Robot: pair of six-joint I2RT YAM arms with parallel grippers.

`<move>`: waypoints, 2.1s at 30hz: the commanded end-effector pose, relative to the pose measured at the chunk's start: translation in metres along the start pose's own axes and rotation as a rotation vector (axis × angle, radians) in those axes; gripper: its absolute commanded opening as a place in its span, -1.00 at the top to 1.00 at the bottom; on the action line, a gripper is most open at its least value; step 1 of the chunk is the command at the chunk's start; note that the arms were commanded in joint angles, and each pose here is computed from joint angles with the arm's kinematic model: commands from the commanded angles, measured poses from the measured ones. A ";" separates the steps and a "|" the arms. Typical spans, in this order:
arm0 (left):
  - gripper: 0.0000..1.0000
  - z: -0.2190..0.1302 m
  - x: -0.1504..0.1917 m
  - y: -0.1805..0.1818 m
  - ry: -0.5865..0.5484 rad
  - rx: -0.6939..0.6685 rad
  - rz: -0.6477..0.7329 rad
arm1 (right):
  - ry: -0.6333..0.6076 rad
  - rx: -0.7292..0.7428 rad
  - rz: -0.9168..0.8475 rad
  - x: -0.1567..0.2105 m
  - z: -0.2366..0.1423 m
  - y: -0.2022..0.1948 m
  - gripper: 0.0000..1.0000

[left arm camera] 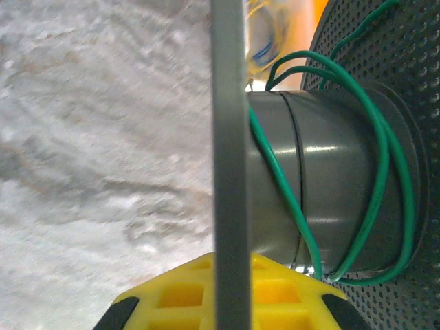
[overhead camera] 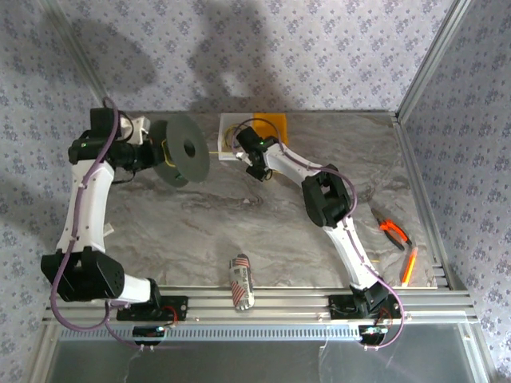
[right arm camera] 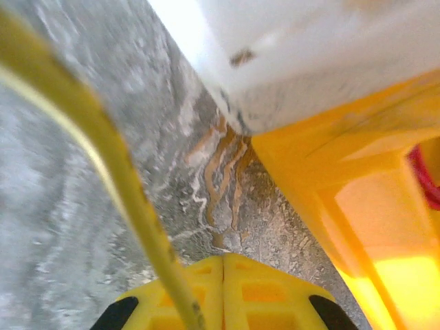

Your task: Wrap the cables

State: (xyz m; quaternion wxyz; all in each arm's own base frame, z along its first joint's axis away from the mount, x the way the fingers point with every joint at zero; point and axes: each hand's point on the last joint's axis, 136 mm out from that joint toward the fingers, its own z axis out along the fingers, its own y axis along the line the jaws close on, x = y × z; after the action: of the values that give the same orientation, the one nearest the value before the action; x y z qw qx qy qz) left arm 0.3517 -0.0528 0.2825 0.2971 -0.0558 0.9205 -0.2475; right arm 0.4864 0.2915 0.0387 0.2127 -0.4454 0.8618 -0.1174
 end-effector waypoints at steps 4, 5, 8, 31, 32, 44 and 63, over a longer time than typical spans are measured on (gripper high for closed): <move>1.00 -0.037 -0.081 -0.039 -0.267 0.189 -0.070 | 0.010 0.054 0.037 0.005 -0.028 0.002 1.00; 1.00 -0.035 -0.086 -0.038 -0.268 0.190 -0.092 | 0.008 0.059 0.037 0.003 -0.033 0.005 1.00; 1.00 -0.027 -0.095 -0.032 -0.267 0.175 -0.140 | 0.003 0.064 0.048 0.002 -0.045 0.012 1.00; 1.00 0.059 -0.101 -0.005 -0.233 -0.453 0.132 | -0.206 0.318 -0.152 -0.052 -0.214 0.008 1.00; 1.00 0.062 -0.099 -0.005 -0.219 -0.459 0.147 | -0.219 0.328 -0.156 -0.055 -0.220 0.006 1.00; 1.00 0.086 -0.040 -0.013 0.018 -0.482 0.366 | -0.463 0.441 -0.167 -0.111 -0.303 -0.037 1.00; 1.00 0.083 0.037 -0.014 0.291 -0.426 0.620 | -0.573 0.437 -0.057 -0.120 -0.300 -0.125 1.00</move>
State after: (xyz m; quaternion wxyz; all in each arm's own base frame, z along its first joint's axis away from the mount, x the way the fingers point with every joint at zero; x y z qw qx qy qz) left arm 0.4052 -0.1305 0.2339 0.2849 0.1569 0.9456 -0.0038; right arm 0.4718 0.3564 0.3181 0.4574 -0.5073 0.7118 -0.1636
